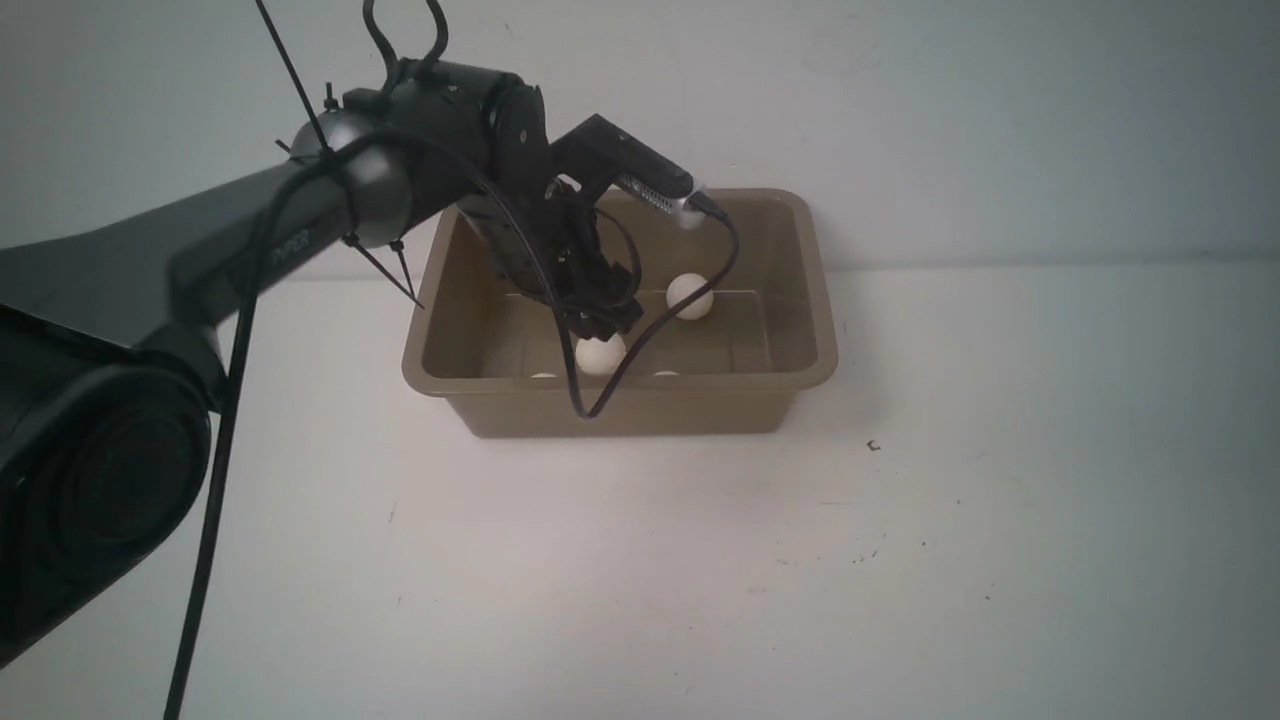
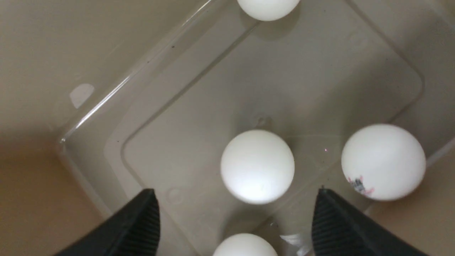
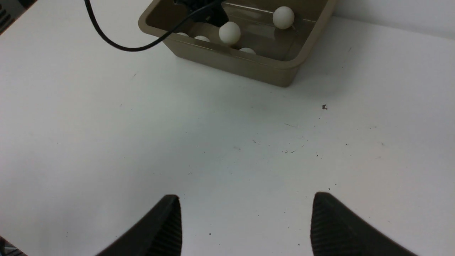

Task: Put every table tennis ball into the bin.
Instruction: Use the left arm to put the table tennis ball into the box, then use the left arm to clamp the table tennis ball closest to it

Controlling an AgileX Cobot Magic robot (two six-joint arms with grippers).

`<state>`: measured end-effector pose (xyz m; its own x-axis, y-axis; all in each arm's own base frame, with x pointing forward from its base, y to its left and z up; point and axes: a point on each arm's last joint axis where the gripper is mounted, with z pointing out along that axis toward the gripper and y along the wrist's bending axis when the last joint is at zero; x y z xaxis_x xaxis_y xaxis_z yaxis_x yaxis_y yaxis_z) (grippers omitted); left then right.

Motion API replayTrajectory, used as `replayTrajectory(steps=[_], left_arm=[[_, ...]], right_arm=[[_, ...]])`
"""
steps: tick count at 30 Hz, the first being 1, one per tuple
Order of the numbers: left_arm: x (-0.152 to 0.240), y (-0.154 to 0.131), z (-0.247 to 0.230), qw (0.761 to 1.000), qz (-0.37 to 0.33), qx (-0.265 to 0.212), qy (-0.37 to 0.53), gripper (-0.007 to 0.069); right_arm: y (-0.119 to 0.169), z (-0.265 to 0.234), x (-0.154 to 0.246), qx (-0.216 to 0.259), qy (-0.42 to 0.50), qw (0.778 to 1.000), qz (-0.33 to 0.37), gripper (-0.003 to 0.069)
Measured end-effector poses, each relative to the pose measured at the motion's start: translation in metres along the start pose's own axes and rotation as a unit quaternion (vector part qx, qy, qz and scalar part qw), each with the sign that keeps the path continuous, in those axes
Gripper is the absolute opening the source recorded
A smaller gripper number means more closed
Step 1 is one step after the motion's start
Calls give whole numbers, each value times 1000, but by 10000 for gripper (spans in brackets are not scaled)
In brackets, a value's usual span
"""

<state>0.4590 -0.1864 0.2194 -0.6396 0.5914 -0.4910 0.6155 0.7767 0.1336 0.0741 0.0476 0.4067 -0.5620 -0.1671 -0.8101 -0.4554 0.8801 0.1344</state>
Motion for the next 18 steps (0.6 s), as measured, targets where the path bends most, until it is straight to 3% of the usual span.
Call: replayTrajectory(steps=[6, 10, 14, 18], left_arm=[[-7, 10, -52, 1000, 11, -7, -25, 465], [-8, 40, -129, 995, -11, -33, -91, 394], [29, 102, -218, 985, -55, -68, -147, 340], [69, 137, -240, 990, -40, -31, -132, 334]], right_arm=[[0, 0, 0, 0, 0, 1000, -7, 442], [-1, 0, -1, 4, -3, 1000, -17, 442], [-4, 0, -3, 20, -18, 999, -40, 442], [-7, 0, -4, 38, -21, 998, -56, 442]])
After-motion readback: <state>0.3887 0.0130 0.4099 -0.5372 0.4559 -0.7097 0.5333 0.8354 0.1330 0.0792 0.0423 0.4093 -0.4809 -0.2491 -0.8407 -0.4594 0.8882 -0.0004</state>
